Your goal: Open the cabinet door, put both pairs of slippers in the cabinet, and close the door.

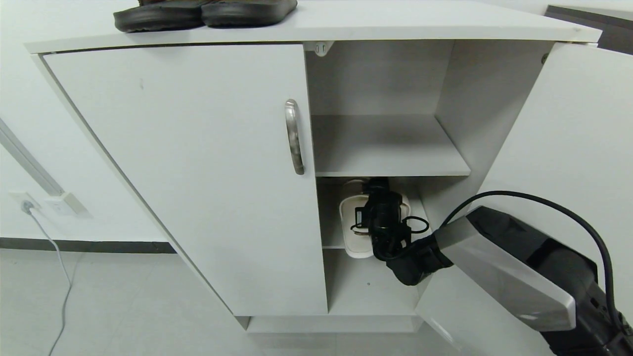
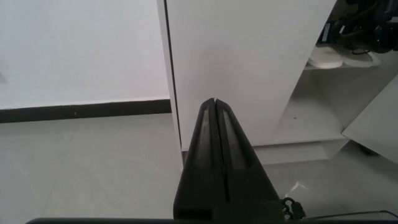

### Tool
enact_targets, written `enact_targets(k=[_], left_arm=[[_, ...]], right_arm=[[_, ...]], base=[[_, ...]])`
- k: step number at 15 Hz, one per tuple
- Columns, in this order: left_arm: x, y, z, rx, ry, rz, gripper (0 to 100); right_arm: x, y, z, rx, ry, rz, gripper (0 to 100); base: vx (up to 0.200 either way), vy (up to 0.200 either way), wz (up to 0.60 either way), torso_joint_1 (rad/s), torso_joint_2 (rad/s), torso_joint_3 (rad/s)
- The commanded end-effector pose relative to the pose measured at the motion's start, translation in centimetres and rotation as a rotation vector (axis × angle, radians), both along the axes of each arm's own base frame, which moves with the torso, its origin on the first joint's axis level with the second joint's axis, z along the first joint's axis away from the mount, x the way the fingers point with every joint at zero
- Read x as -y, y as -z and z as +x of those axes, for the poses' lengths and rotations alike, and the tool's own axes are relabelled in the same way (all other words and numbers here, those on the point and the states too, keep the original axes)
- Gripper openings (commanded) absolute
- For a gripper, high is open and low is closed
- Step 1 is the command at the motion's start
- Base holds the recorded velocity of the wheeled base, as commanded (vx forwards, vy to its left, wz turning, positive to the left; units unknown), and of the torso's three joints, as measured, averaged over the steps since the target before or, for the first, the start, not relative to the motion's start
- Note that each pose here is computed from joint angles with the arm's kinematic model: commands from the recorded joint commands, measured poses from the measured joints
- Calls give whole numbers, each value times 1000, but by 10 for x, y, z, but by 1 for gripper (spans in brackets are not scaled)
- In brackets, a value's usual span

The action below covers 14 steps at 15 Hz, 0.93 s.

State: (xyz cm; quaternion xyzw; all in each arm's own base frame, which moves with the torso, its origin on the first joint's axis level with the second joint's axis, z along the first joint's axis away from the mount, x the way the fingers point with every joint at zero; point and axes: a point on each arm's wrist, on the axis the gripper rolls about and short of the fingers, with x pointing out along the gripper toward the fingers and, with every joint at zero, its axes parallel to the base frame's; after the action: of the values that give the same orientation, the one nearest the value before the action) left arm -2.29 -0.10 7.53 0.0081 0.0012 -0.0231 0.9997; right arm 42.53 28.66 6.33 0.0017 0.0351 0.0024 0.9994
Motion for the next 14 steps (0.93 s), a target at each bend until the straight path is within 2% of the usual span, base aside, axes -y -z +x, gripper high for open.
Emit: enact_targets(k=[1,11,12,14], left_arm=[[0,0,0,-2,0,1,0],[0,0,0,-2,0,1,0],[0,0,0,-2,0,1,0],[0,0,0,-2,0,1,0]], right_arm=[[-2,-1,7,11,5,9,0],[1,9,20,-6,24,1,0],[1,9,20,-6,24,1,100],[1,10,19,-9,22,-1,100]], base=[[0,0,0,0,0,0],[0,0,0,0,0,0],[0,0,0,0,0,0],[0,0,0,0,0,0]])
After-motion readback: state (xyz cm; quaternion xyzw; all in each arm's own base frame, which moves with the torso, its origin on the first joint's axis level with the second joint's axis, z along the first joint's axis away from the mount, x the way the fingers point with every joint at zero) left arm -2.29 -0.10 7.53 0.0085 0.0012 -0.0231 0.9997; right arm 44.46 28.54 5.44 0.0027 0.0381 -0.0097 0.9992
